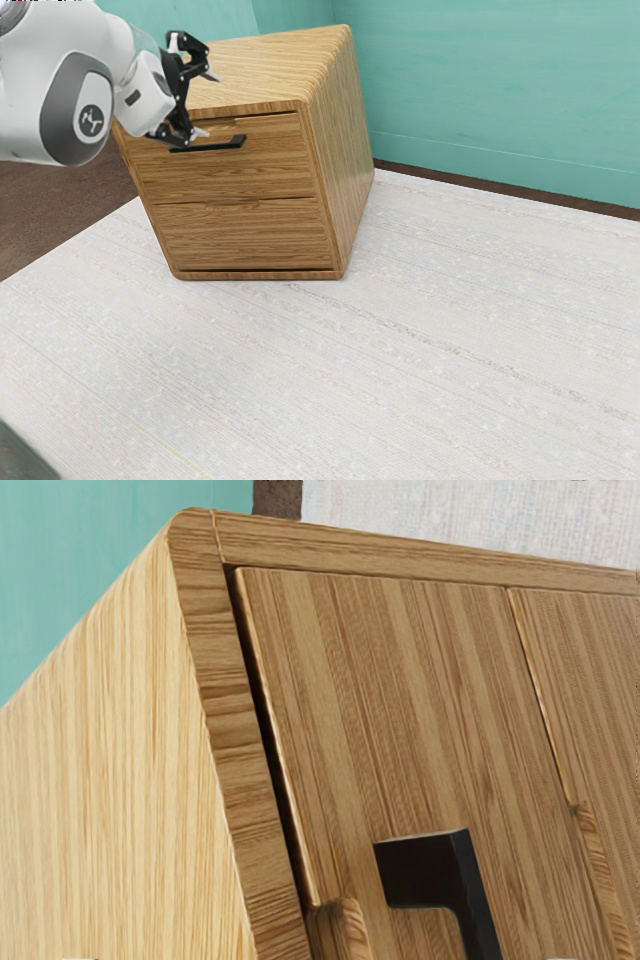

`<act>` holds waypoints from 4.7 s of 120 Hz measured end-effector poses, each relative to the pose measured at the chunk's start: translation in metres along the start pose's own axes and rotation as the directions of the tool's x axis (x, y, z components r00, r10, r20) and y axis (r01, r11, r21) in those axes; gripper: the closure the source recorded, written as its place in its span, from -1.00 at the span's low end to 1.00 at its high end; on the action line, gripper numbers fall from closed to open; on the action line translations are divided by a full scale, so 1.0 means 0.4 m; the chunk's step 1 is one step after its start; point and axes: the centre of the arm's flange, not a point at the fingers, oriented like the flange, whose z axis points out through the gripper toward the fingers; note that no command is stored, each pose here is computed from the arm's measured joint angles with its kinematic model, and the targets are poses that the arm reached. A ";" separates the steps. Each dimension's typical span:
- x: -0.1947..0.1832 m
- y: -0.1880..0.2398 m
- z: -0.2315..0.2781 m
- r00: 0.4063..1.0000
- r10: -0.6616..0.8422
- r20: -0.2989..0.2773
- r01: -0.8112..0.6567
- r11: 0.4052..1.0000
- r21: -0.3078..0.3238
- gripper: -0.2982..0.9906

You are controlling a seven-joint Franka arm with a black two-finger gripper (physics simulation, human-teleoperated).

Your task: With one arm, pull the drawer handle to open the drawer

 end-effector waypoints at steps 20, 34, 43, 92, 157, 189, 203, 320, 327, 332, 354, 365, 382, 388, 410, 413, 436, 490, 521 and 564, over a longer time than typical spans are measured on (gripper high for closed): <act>-0.010 0.029 0.044 1.000 -0.009 0.002 0.009 0.999 -0.038 -0.35; -0.027 0.042 0.079 1.000 -0.019 0.009 0.020 0.998 -0.060 -0.35; -0.038 0.052 0.103 1.000 -0.025 0.013 0.026 0.997 -0.075 -0.35; -0.049 0.094 0.147 0.999 -0.046 0.004 0.046 0.992 -0.116 -0.55; -0.048 0.113 0.151 0.999 -0.035 0.016 0.037 0.990 -0.138 -0.35; -0.082 0.125 0.153 0.998 -0.051 0.033 0.055 0.988 -0.146 -0.35; -0.104 0.139 0.172 0.997 -0.061 0.044 0.067 0.985 -0.161 -0.35; -0.076 0.145 0.178 0.998 -0.048 0.028 0.052 0.984 -0.169 -0.24; -0.075 0.147 0.169 0.998 -0.047 0.028 0.051 0.985 -0.167 -0.20; -0.073 0.154 0.166 0.999 -0.047 0.027 0.051 0.984 -0.171 -0.21; -0.065 0.179 0.140 0.999 -0.046 0.023 0.049 0.983 -0.178 -0.23; -0.063 0.186 0.135 0.999 -0.048 0.021 0.051 0.982 -0.180 -0.27; -0.056 0.198 0.111 0.999 -0.049 0.017 0.051 0.983 -0.178 -0.23; -0.049 0.199 0.105 0.999 -0.047 0.013 0.049 0.983 -0.177 -0.21; -0.046 0.225 0.074 0.999 -0.044 0.012 0.045 0.983 -0.180 -0.23; -0.047 0.228 0.069 0.999 -0.045 0.013 0.046 0.983 -0.180 -0.23; -0.048 0.255 0.061 0.999 -0.044 0.015 0.046 0.981 -0.190 -0.30; -0.078 0.314 -0.003 0.998 -0.060 0.030 0.064 0.979 -0.193 -0.37; -0.071 0.323 -0.005 0.997 -0.074 0.017 0.076 0.978 -0.195 -0.38; -0.037 0.340 -0.021 0.998 -0.063 -0.003 0.061 0.979 -0.196 -0.51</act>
